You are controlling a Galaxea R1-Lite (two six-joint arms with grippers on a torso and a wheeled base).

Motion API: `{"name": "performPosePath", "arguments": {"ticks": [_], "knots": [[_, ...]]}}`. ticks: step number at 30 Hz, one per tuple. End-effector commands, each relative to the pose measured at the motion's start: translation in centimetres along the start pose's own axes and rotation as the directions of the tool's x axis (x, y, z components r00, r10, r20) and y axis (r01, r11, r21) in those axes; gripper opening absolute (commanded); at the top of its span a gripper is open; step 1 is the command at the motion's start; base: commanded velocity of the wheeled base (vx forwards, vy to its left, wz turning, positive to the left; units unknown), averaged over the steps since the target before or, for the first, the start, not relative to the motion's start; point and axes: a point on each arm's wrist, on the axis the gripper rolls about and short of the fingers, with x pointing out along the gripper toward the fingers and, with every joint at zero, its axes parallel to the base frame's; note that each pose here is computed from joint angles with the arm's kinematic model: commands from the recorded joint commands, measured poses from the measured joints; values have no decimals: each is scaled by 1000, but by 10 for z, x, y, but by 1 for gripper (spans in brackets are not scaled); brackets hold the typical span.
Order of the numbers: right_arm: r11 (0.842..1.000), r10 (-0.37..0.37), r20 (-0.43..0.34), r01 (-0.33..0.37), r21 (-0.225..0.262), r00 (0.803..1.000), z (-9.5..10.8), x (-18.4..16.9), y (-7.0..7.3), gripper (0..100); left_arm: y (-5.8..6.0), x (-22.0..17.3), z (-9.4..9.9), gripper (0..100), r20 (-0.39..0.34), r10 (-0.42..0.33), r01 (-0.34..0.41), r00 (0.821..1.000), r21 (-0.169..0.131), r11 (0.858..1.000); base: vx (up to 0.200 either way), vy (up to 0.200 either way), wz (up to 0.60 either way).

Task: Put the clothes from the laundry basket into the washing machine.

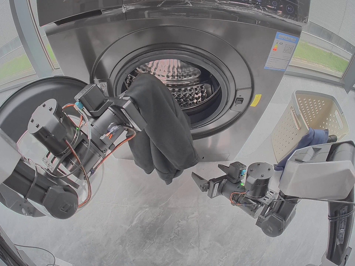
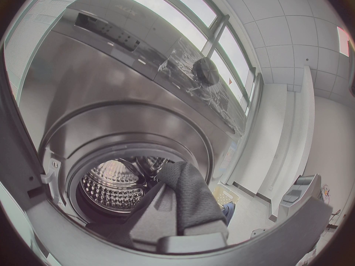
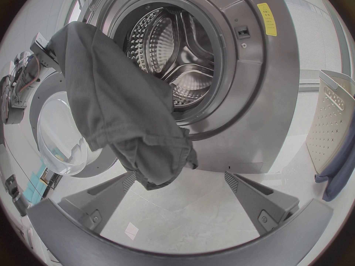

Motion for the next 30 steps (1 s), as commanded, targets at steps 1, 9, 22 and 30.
{"name": "performPosePath", "arguments": {"ticks": [1,9,22,30], "knots": [[1000,-1,6,1,2,1000,-8,14,-2,100,-4,0,17,0,53,-15,15,998,5,1000,0,0,0],[1000,-17,98,17,7,995,2,39,-11,100,-15,-3,32,0,91,-49,49,995,2,999,0,0,0],[1000,-12,145,13,-11,989,-4,63,-13,100,-16,-4,32,0,90,-56,56,994,2,998,0,0,0],[1000,-17,189,21,-18,982,-7,82,-20,100,-17,-5,31,0,85,-58,58,995,-1,998,0,0,0]]}}
